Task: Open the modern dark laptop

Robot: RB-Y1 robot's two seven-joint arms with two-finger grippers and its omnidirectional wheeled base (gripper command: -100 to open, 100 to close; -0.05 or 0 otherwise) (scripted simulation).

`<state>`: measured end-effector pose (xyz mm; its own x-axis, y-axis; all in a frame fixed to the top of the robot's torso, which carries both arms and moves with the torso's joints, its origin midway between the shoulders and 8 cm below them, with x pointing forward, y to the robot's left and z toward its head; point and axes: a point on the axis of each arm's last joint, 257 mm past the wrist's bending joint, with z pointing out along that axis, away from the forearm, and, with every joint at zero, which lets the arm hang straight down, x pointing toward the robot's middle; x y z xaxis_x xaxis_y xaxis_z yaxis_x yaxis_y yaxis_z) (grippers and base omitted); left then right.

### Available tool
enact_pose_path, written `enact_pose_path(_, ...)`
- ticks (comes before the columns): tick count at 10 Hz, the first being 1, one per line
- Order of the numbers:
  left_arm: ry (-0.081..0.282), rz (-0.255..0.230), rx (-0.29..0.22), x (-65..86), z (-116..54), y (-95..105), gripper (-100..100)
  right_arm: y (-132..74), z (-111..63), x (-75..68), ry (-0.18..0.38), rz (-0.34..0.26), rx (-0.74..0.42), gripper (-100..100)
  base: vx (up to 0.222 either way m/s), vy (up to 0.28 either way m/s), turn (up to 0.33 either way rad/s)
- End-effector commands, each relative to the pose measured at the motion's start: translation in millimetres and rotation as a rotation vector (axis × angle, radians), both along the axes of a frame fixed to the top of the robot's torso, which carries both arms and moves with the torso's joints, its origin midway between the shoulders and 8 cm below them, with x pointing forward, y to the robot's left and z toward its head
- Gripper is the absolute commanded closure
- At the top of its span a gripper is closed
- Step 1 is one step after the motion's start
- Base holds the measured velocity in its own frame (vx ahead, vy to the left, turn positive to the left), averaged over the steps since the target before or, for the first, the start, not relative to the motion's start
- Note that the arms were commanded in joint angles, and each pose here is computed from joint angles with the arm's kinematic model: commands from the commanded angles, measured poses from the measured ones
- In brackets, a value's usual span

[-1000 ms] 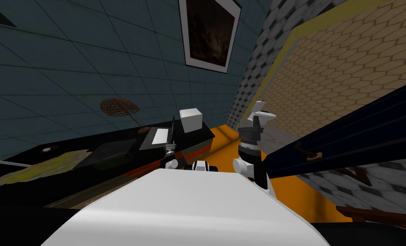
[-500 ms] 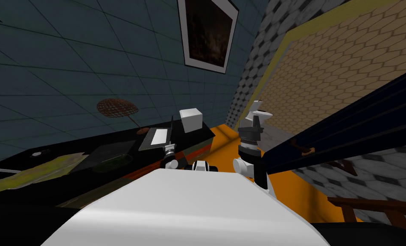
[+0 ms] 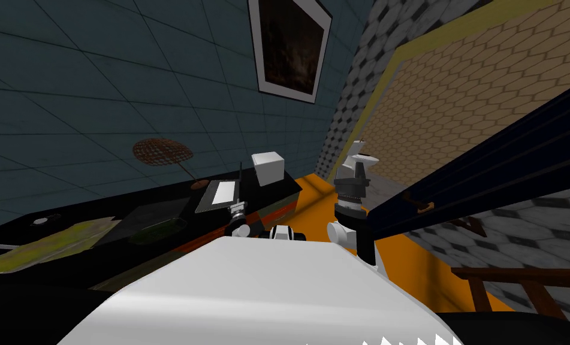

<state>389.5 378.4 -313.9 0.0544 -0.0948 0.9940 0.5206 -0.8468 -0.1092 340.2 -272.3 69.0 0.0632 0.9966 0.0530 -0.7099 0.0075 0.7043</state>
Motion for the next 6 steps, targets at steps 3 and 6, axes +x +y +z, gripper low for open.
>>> enact_pose_path(3,0.016,-0.004,0.086,-3.9,8.5,33.6,-100,0,0.0,0.0,0.000,0.000,0.000,0,-0.083,-0.009,-0.027)
enact_pose_path(6,0.033,0.030,0.136,-13.0,11.9,69.1,-100,0,0.1,0.0,0.000,0.000,0.000,0,-0.176,0.019,-0.073)
